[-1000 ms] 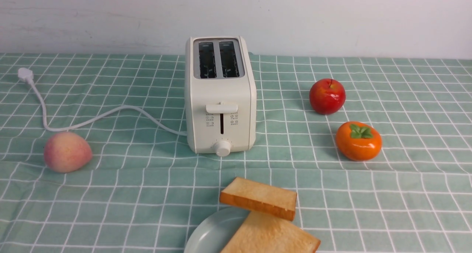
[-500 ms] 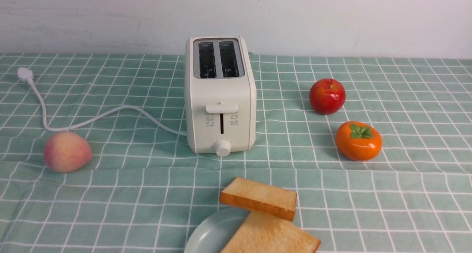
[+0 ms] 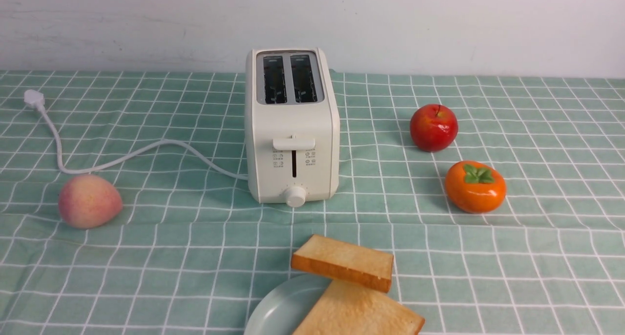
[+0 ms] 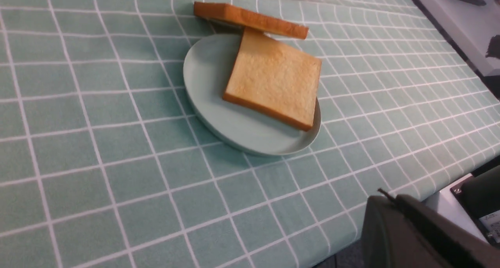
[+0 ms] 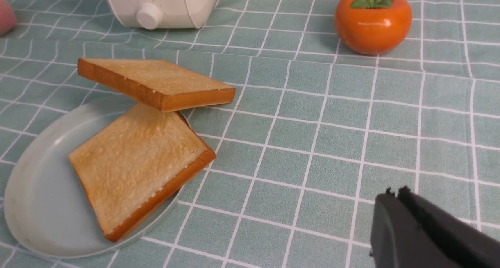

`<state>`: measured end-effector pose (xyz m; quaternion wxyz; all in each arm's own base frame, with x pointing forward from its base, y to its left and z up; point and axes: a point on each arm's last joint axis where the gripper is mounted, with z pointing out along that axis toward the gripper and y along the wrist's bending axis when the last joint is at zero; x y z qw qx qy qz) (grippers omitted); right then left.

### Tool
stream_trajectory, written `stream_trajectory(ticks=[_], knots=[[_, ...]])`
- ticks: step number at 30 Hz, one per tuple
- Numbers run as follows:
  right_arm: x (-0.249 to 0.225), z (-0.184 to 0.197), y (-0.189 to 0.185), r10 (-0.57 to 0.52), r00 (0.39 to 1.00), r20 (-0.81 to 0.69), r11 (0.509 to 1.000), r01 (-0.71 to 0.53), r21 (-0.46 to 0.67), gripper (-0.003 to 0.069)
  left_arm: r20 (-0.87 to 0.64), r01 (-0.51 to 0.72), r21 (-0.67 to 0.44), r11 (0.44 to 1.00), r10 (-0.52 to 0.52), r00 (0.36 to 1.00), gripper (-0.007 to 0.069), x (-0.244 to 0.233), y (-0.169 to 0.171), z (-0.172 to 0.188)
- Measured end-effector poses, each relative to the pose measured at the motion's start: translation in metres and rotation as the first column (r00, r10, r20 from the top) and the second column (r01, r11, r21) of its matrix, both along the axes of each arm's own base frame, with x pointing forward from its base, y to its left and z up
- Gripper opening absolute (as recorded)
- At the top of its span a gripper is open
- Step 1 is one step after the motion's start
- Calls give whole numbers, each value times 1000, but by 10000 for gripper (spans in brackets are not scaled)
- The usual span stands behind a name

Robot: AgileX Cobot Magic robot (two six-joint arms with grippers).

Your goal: Take toasted bread from bread machine on blue coffee table place on plate.

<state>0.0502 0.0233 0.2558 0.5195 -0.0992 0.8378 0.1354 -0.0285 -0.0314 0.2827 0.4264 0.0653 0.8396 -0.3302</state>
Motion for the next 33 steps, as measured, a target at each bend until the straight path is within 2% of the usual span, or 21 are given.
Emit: stream_trajectory(ticks=[2,5,6,7,8,10,11,12,14,15,17,22,23,28,33], knots=[[0,0,0,0,1000,0,1000,0,0,-8,-8,-57,0,998,57,998,-14,7,2,-6],[0,0,0,0,1000,0,1000,0,0,-8,12,-274,-104,956,277,961,-14,23,12,-5],[0,0,0,0,1000,0,1000,0,0,-8,22,-295,-102,950,299,954,-14,25,13,-5],[0,0,0,0,1000,0,1000,0,0,-8,87,-377,-158,913,393,916,-14,34,19,-3],[0,0,0,0,1000,0,1000,0,1,-8,138,-416,-185,891,442,886,-14,40,23,-3],[0,0,0,0,1000,0,1000,0,1,-8,230,-452,-199,869,490,841,-14,50,27,-8],[0,0,0,-1,1000,0,1000,1,1,-8,263,-462,-188,867,497,827,-14,53,28,-9],[0,0,0,-1,1000,1,1000,1,1,-8,358,-471,-167,866,498,790,-14,60,29,-15],[0,0,0,-1,1000,0,1000,1,1,-8,444,-484,-67,872,461,769,-14,69,29,-34],[0,0,0,-1,1000,-1,1000,1,1,-8,464,-487,-7,873,434,772,-14,73,29,-46],[0,0,0,-1,1000,-1,1000,1,1,-8,464,-484,31,874,417,782,-14,76,28,-56],[0,0,0,1,1000,1,1000,-1,-4,-1,336,-436,176,882,363,869,-13,80,24,-105],[0,0,0,2,1000,2,1000,-2,-6,-1,286,-436,190,880,375,882,-13,79,23,-112],[0,0,0,4,1000,2,1000,-4,-10,3,260,-473,182,862,422,868,-13,79,24,-115],[0,0,0,4,1000,1,1000,-4,-10,9,257,-453,177,874,404,878,-12,79,22,-115]])
